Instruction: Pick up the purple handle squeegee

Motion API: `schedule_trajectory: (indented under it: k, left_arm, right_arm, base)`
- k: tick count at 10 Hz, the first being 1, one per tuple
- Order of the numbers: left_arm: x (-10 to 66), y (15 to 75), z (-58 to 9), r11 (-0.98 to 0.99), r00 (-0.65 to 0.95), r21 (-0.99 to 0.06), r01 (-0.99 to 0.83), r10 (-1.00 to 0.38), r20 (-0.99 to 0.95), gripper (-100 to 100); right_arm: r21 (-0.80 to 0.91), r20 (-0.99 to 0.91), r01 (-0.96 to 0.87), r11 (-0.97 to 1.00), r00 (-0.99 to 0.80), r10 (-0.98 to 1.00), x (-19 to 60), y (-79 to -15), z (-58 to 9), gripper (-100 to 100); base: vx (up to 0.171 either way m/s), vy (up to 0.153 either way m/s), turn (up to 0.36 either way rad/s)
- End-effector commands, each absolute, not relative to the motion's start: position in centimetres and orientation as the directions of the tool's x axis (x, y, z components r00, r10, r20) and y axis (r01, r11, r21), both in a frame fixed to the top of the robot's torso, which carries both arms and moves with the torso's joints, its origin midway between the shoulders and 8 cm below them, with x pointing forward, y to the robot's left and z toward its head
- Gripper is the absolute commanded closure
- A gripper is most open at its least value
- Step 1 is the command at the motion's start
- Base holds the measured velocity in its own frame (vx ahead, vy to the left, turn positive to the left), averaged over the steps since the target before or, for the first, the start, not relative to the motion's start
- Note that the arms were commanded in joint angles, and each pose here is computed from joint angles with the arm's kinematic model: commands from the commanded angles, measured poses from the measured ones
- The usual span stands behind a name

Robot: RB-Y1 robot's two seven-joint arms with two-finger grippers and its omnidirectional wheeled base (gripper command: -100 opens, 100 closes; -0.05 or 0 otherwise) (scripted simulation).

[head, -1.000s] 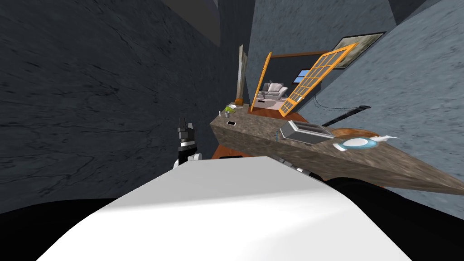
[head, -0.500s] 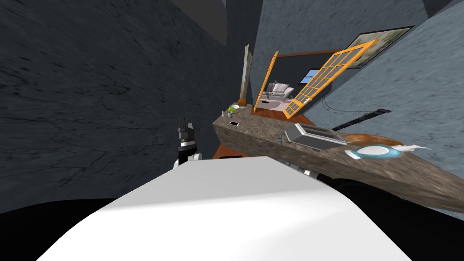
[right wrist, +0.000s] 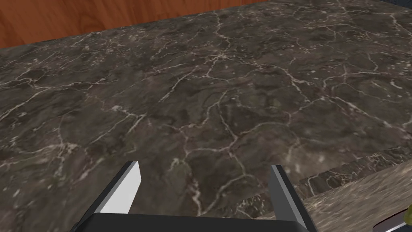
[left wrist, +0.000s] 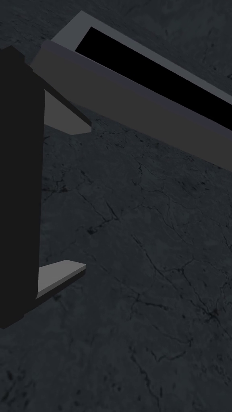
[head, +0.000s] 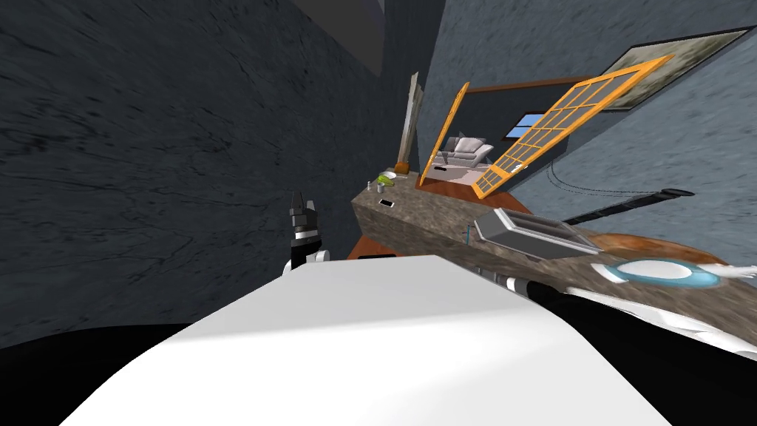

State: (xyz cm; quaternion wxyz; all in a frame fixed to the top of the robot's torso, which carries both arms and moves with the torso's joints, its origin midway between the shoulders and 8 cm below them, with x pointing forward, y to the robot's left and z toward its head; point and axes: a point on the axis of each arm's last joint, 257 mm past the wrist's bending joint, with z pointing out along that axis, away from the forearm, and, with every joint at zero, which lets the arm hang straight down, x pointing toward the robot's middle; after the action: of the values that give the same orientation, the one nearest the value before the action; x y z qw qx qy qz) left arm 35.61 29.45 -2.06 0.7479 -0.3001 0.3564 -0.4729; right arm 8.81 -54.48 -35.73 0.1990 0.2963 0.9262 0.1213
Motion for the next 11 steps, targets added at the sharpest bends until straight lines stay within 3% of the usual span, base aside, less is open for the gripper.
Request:
schedule_trajectory:
  k: [1, 11]
  left_arm:
    - [35.6, 29.4, -2.1, 0.373, 0.299, -0.786, 0.493, -0.921, -0.249, 0]
    - [35.6, 29.5, -2.1, 0.373, 0.299, -0.786, 0.493, -0.921, -0.249, 0]
  right_arm:
    - [0.268, -0.296, 0.488, 0.830, -0.779, 0.553, 8.4, -56.4, -35.8, -100]
    - [-0.070, -0.256, 0.341, 0.937, -0.914, 0.314, 8.5, -64.6, -33.5, -100]
  base:
    - [0.054, -0.036, 0.154]
    - [0.047, -0.045, 0.149]
